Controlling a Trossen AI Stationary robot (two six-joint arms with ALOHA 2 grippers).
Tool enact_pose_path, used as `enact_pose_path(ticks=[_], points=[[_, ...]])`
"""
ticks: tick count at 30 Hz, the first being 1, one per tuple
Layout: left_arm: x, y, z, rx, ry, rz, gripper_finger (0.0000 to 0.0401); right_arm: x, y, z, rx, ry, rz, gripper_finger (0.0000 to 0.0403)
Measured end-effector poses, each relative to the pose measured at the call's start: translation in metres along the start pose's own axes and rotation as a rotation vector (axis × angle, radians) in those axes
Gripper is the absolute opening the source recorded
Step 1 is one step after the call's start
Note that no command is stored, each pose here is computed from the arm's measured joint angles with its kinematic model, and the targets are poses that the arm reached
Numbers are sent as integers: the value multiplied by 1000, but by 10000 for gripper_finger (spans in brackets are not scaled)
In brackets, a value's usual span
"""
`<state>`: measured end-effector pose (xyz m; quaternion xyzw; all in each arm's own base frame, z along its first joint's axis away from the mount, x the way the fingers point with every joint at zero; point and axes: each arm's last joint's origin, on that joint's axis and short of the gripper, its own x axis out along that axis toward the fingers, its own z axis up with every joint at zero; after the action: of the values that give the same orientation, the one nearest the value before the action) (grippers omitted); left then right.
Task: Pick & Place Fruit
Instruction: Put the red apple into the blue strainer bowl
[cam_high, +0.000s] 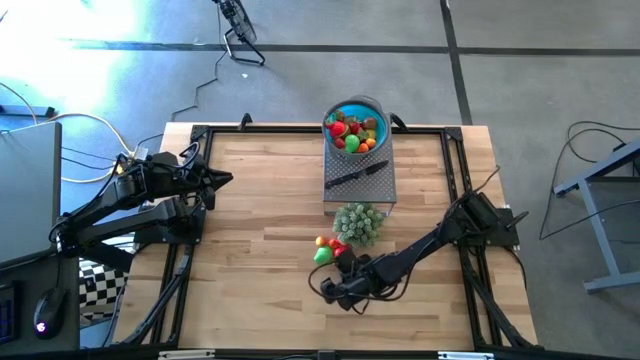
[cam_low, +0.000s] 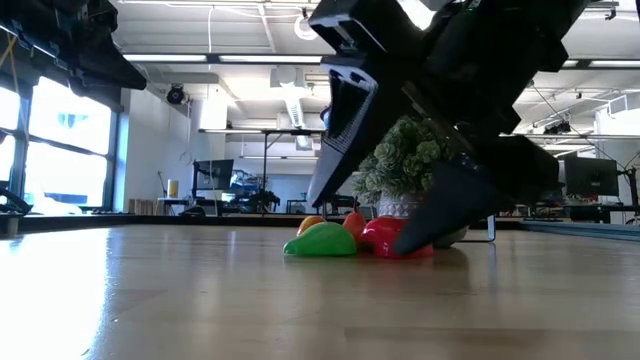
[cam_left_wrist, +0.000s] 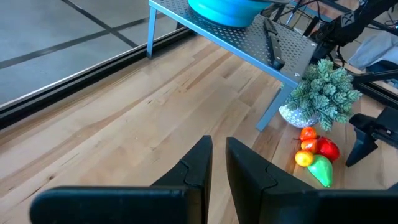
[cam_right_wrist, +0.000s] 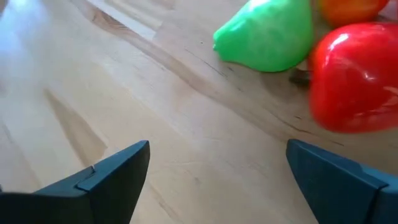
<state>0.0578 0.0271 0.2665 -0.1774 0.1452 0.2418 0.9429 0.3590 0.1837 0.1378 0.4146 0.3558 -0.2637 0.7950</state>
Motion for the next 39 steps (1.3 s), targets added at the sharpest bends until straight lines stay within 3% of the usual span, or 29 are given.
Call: enact_pose_path(ticks=[9, 16, 25, 39], points=[[0, 0, 0, 0, 0, 0, 44, -10, 9, 7, 130, -88, 65, 370], [0, 0, 0, 0, 1, 0, 44, -29, 14, 20, 119, -240, 82, 370], [0, 0, 0, 0, 5, 2, 44, -26, 0, 23, 96, -221, -40, 370], [0, 0, 0, 0, 5, 2, 44, -19, -5, 19, 42, -188, -83, 370]])
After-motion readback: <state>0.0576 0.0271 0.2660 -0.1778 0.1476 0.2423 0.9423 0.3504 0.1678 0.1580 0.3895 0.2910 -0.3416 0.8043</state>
